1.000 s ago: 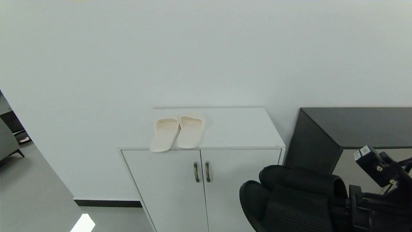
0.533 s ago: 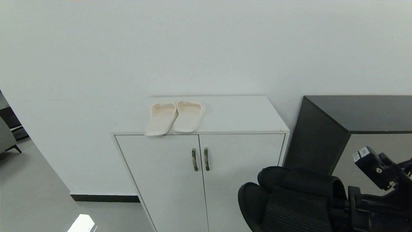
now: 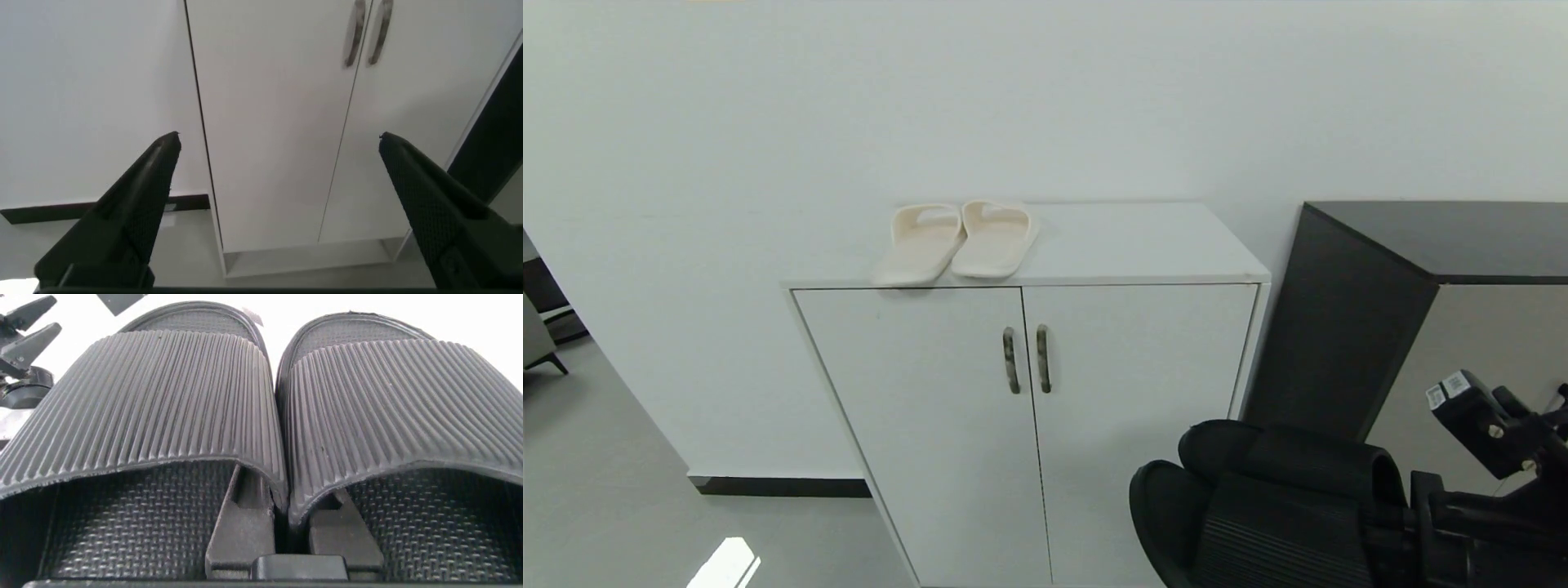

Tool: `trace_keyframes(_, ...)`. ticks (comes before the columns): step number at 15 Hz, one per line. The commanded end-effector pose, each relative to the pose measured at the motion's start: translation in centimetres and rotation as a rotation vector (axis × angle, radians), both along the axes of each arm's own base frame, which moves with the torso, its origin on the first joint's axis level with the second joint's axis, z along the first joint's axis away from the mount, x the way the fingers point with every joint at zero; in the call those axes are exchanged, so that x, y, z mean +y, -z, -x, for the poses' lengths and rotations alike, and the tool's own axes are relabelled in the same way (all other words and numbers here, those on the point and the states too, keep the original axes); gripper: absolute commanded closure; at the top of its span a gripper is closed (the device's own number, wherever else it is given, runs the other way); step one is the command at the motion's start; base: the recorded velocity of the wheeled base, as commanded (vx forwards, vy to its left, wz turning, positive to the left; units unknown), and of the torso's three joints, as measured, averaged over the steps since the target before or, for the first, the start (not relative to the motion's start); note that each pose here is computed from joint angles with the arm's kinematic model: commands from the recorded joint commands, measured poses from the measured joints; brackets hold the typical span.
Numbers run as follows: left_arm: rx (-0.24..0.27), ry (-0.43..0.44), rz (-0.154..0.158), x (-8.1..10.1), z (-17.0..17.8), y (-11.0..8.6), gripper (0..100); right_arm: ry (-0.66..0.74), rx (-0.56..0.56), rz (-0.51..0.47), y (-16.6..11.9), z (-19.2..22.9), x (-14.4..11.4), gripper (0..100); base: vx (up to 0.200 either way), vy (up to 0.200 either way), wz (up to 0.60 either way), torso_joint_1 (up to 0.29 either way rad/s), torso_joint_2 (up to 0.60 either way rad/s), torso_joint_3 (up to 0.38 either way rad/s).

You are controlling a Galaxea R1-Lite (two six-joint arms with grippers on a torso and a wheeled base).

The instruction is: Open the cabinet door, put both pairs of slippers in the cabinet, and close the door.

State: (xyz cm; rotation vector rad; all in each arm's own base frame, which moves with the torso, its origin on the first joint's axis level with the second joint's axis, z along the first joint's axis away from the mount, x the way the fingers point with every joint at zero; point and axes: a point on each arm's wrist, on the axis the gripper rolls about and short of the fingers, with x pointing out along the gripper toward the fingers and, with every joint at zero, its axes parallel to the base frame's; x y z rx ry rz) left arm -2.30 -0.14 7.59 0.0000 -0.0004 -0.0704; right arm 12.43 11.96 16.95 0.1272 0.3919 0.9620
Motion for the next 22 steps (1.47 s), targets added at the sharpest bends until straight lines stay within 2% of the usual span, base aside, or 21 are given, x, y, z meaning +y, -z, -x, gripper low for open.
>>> trace_keyframes(1, -0.006, -0.001, -0.002, 0.0, 0.0, -0.1, 0, 0.000, 0.002, 0.002, 0.1, 0.0, 0.0, 100, 0.000, 0.000, 0.00, -0.203, 0.50, 0.295)
trace_keyframes(3, -0.007, 0.000, -0.034, 0.0, 0.0, -0.1, 0, 0.000, 0.006, 0.003, 0.2, 0.0, -0.1, 100, 0.000, 0.000, 0.00, -0.193, 0.49, 0.288)
trace_keyframes(5, -0.008, -0.005, -0.035, 0.0, 0.0, -0.1, 0, -0.002, 0.004, 0.004, 0.2, 0.1, 0.0, 100, 0.000, 0.000, 0.00, -0.186, 0.48, 0.298)
trace_keyframes(6, -0.036, -0.009, -0.023, 0.0, 0.2, -0.9, 0, -0.002, 0.003, 0.003, 0.1, 0.1, -0.1, 100, 0.000, 0.000, 0.00, -0.168, 0.49, 0.325)
trace_keyframes(7, -0.094, -0.005, 0.050, 0.0, 0.8, -3.9, 0, -0.002, 0.002, 0.002, 0.1, 0.1, -0.1, 100, 0.000, 0.000, 0.00, -0.168, 0.47, 0.295)
trace_keyframes(8, -0.097, 0.007, 0.080, 0.0, 0.8, -5.9, 0, -0.002, 0.002, 0.002, 0.1, 0.1, -0.1, 100, 0.000, 0.000, 0.00, -0.168, 0.46, 0.295)
trace_keyframes(9, -0.059, 0.039, 0.056, -0.1, 0.2, -6.5, 0, -0.002, 0.003, 0.003, 0.1, 0.1, -0.1, 100, 0.000, 0.000, 0.00, -0.154, 0.46, 0.295)
trace_keyframes(10, 0.001, 0.127, 0.029, -0.3, -0.8, -6.8, 0, -0.002, 0.002, 0.002, 0.1, 0.1, -0.1, 100, 0.000, 0.000, 0.00, -0.144, 0.44, 0.295)
trace_keyframes(12, 0.074, 0.349, 0.037, -0.8, -2.5, -7.4, 0, -0.002, 0.000, 0.003, 0.1, 0.1, -0.1, 100, 0.000, 0.000, 0.00, -0.132, 0.45, 0.308)
trace_keyframes(13, 0.094, 0.453, 0.040, -1.0, -3.4, -7.9, 0, -0.002, -0.003, 0.001, 0.0, 0.2, -0.1, 100, 0.000, 0.000, 0.00, -0.119, 0.45, 0.320)
trace_keyframes(15, 0.110, 0.594, 0.055, -1.3, -5.7, -10.4, 0, -0.002, -0.003, 0.001, 0.0, 0.2, -0.1, 100, 0.000, 0.000, 0.00, -0.083, 0.30, 0.217)
trace_keyframes(17, 0.107, 0.633, 0.064, -1.4, -9.4, -14.1, 0, -0.009, -0.008, 0.004, 0.0, 0.2, -0.1, 100, 0.000, 0.000, 0.00, -0.019, 0.10, 0.039)
trace_keyframes(18, 0.097, 0.652, 0.062, -1.5, -10.4, -15.1, 0, -0.011, -0.014, 0.008, 0.0, 0.2, -0.1, 100, 0.000, 0.000, 0.00, -0.007, 0.05, 0.046)
trace_keyframes(19, 0.086, 0.719, 0.072, -2.3, -11.7, -16.8, 0, -0.012, -0.018, 0.012, 0.1, 0.2, -0.1, 100, 0.000, 0.000, 0.00, 0.000, 0.00, 0.000)
trace_keyframes(21, 0.105, 0.821, 0.135, -3.9, -13.1, -18.8, 0, -0.009, -0.018, 0.012, 0.1, 0.2, -0.1, 100, 0.000, 0.000, 0.00, 0.000, 0.00, 0.000)
trace_keyframes(22, 0.119, 0.828, 0.154, -4.9, -14.2, -19.6, 0, -0.011, -0.017, 0.013, 0.1, 0.2, -0.1, 100, 0.000, 0.000, 0.00, 0.000, 0.00, 0.000)
